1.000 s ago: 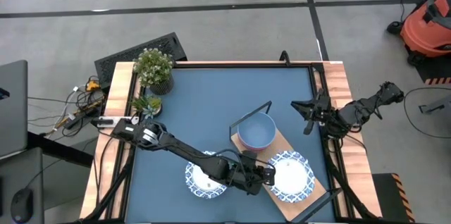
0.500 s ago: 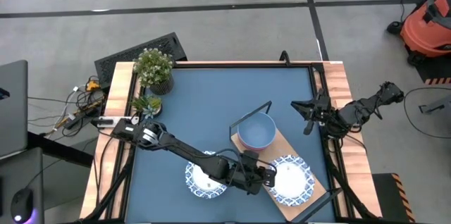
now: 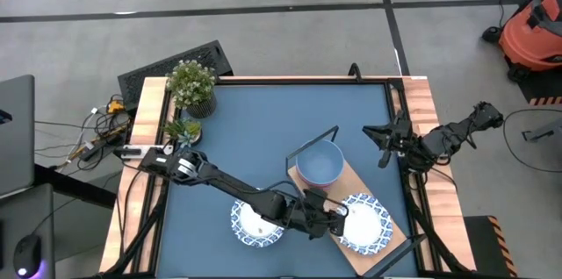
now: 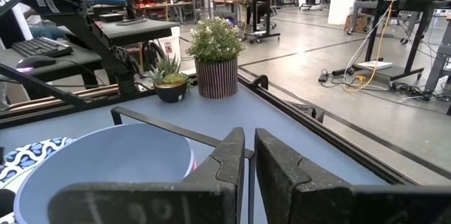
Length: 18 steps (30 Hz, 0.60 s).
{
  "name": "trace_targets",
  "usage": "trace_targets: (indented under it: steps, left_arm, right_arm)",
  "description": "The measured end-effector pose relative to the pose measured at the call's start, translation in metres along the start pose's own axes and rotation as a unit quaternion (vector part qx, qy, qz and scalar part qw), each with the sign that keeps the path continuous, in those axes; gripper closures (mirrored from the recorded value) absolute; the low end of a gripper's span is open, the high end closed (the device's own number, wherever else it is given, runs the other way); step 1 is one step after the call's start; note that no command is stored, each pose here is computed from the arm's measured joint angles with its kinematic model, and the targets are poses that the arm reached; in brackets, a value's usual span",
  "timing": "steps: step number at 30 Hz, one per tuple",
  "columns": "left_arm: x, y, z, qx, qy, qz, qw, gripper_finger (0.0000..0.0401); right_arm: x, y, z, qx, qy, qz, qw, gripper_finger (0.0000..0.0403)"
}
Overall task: Place and stack bowls onto a shelf
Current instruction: Stack the white bowl on top of the white bowl on the shelf
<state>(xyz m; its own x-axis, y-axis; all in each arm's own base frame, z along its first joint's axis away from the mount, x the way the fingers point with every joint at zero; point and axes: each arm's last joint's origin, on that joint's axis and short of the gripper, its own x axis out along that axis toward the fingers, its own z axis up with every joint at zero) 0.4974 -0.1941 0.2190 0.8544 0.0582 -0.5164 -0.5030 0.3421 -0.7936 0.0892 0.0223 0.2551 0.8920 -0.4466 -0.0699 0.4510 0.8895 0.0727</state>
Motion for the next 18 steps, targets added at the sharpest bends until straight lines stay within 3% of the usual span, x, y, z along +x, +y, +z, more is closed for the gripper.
trace_targets:
  steps: [8,18]
  left_arm:
    - [-0.009,-0.012,0.002,0.010,0.035,-0.015,0.999,0.0262]
    - [-0.053,-0.058,0.026,0.106,0.037,-0.006,0.994,0.0262]
  right_arm:
    - [0.000,0.000,0.000,0.000,0.000,0.000,1.000,0.0340]
    - [0.000,0.000,0.000,0.001,0.000,0.000,1.000,0.0340]
